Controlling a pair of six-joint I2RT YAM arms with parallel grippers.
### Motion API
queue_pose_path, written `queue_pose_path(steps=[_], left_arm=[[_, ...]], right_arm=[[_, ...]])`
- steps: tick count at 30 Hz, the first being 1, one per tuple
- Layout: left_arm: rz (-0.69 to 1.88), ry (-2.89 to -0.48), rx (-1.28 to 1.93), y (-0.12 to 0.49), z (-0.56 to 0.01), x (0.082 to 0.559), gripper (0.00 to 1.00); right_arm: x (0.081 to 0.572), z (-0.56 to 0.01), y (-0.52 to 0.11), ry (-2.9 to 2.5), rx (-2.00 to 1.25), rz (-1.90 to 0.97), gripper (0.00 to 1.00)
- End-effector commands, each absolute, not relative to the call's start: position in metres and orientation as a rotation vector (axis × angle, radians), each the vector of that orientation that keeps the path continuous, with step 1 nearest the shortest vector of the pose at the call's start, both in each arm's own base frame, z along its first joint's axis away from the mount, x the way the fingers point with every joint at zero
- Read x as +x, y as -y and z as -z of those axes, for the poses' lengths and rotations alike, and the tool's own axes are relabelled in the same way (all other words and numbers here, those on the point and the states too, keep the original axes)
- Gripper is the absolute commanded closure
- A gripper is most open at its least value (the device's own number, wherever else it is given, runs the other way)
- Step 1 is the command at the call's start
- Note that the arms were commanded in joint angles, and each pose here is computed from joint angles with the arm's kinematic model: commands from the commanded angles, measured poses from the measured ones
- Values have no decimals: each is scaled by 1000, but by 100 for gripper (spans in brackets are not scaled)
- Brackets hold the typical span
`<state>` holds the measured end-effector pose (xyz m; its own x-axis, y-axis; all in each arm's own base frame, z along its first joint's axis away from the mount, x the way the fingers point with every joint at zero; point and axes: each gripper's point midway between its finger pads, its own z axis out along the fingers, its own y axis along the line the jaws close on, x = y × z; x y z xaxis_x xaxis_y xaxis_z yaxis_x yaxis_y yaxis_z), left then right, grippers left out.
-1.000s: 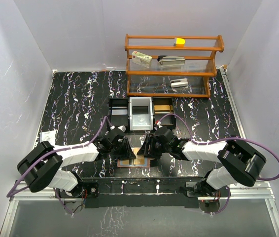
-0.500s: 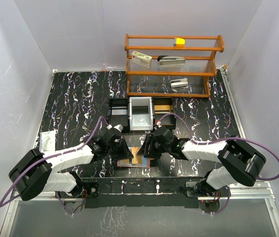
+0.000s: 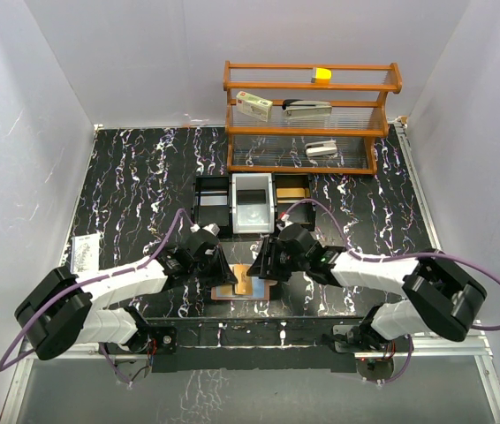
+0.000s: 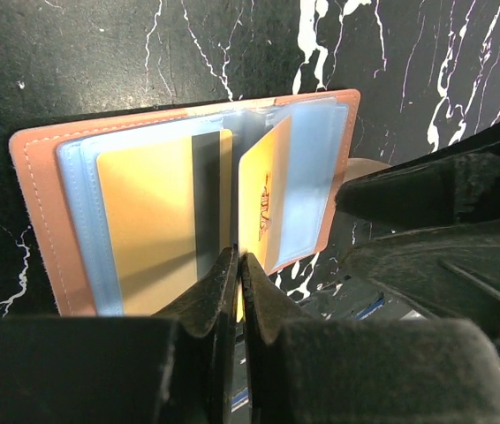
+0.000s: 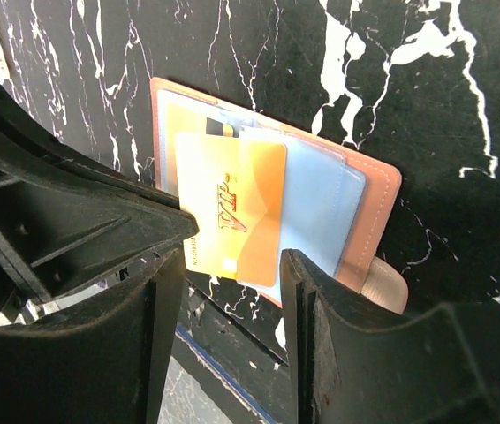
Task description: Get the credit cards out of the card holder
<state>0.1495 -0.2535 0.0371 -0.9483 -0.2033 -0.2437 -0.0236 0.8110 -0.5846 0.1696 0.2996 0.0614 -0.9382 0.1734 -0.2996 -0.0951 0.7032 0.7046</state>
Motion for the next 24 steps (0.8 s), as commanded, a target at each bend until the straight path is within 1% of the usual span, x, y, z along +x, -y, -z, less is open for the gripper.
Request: queue_pose_path(steps=[1,6,11,19,24], left_arm=[[882,-2681,-156,258,-43,154,98],[894,-2684,-151,261,-43,153,98],[963,-2680,-125,270,-45,152,98],[1028,-2683,-97,283,-45,153,98],[1077,-2668,-77,288,-49,152,98]], right_arm=[[170,-70,-322,-2524,-38,-1220,56],[164,-45,-318,-2598,-12,-1185,58],[163,-27,-305,-2661,48,-1077,60],[165,-22,-295,-2675,91,-997,61],[166,-23,-295,-2670,97,-997,62]])
